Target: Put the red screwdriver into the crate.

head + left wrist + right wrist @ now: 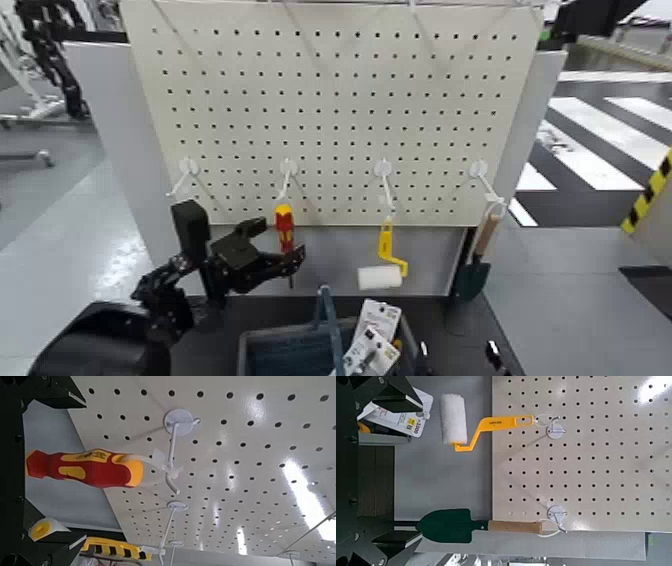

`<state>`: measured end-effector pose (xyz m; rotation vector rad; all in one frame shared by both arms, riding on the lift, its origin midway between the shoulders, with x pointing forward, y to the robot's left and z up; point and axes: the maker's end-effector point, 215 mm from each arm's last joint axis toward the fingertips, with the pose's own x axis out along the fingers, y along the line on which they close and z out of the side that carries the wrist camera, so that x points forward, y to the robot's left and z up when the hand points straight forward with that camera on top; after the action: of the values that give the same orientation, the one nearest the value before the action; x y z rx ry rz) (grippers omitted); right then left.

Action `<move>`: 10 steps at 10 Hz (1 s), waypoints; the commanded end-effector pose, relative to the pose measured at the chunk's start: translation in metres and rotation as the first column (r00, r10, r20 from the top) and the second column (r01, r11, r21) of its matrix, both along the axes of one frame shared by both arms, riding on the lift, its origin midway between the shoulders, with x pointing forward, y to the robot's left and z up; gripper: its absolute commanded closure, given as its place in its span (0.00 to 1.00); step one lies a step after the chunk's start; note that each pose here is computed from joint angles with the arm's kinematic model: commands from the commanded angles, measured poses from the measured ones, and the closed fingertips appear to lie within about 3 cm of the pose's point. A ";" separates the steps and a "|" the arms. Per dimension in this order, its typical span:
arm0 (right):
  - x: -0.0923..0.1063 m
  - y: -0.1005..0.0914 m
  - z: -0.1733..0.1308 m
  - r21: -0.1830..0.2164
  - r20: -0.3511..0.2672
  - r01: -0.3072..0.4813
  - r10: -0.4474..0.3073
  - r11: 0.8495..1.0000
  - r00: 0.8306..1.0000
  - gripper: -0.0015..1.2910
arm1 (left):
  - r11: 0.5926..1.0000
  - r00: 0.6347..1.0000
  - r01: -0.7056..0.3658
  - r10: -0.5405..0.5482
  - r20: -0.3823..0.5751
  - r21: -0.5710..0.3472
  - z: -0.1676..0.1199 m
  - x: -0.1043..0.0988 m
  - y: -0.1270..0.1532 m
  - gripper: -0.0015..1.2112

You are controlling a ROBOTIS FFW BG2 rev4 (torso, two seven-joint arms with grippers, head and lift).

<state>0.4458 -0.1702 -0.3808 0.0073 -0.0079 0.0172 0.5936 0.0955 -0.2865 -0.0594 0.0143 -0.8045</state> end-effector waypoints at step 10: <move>0.000 0.002 -0.001 0.008 -0.002 -0.003 0.003 1.000 1.000 0.13 | 1.000 1.000 0.018 -0.018 -0.008 0.003 0.001 0.003 -0.004 0.98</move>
<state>0.4458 -0.1683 -0.3816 0.0138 -0.0058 0.0199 0.5963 0.0909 -0.2846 -0.0587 0.0236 -0.8232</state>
